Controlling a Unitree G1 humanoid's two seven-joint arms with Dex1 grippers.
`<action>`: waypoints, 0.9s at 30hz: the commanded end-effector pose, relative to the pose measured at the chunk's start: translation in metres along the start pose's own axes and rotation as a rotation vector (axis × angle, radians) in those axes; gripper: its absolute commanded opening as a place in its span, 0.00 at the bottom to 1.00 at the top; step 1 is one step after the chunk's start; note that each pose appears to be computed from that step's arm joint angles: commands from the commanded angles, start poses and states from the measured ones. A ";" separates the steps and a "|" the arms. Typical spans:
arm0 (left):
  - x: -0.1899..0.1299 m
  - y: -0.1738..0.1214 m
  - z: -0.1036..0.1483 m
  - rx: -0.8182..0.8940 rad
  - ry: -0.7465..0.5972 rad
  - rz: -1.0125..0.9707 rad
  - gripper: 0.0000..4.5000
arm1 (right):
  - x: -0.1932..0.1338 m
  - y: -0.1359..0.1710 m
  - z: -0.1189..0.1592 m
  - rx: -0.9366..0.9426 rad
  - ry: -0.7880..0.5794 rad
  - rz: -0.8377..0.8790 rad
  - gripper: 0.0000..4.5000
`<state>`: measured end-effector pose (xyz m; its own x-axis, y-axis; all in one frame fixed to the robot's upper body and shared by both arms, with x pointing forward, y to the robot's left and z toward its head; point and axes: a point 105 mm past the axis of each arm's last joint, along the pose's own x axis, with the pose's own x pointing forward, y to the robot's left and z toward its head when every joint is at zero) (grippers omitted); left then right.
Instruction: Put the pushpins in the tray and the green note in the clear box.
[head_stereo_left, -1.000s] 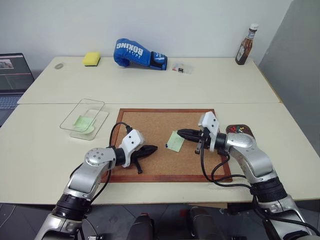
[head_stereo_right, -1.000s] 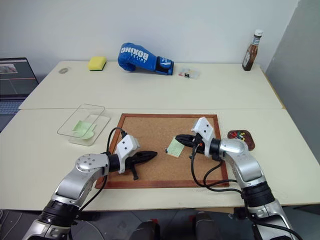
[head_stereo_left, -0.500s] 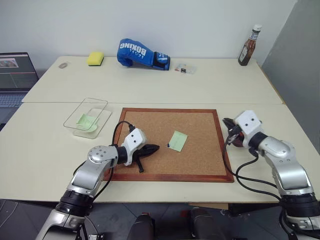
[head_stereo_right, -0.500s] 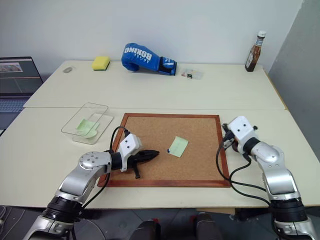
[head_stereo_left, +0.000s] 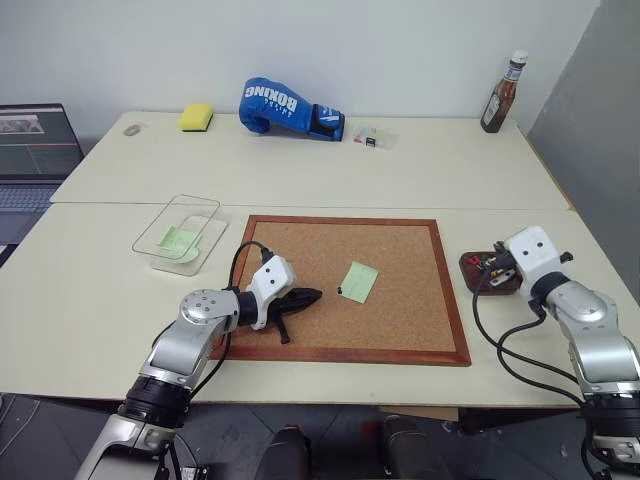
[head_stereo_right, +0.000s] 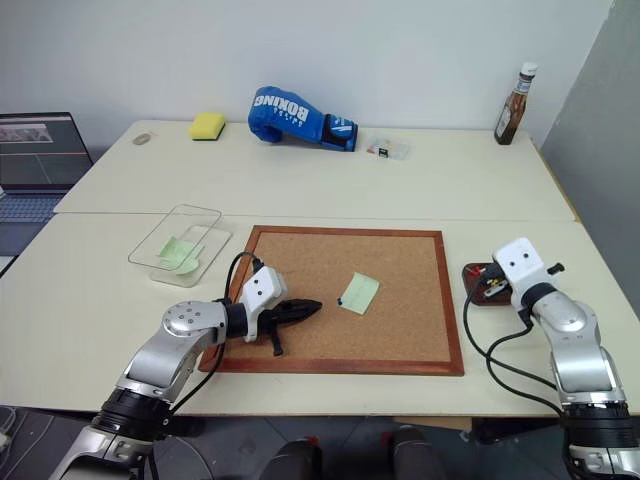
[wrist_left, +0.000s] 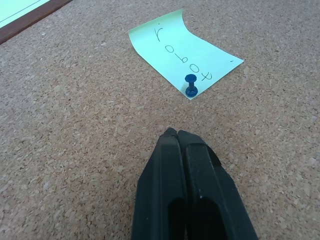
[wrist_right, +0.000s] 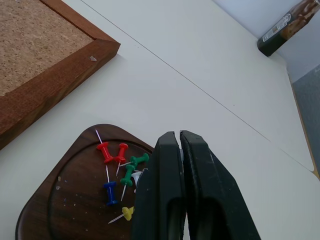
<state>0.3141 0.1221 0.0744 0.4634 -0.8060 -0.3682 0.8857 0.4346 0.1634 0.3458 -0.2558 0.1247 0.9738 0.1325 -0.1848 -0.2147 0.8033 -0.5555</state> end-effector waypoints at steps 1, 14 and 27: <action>0.005 -0.009 -0.022 -0.038 0.076 -0.025 0.00 | -0.002 -0.008 0.002 0.016 -0.011 -0.031 0.01; 0.004 -0.009 -0.025 -0.047 0.081 -0.030 0.00 | 0.003 -0.005 -0.004 0.016 0.011 -0.010 0.18; 0.002 -0.006 -0.022 -0.039 0.081 -0.024 0.00 | 0.001 -0.002 -0.002 0.038 0.000 -0.003 0.80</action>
<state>0.3156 0.1222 0.0745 0.4564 -0.8093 -0.3697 0.8893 0.4287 0.1593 0.3468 -0.2620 0.1099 0.9665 0.1124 -0.2306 -0.2202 0.8247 -0.5210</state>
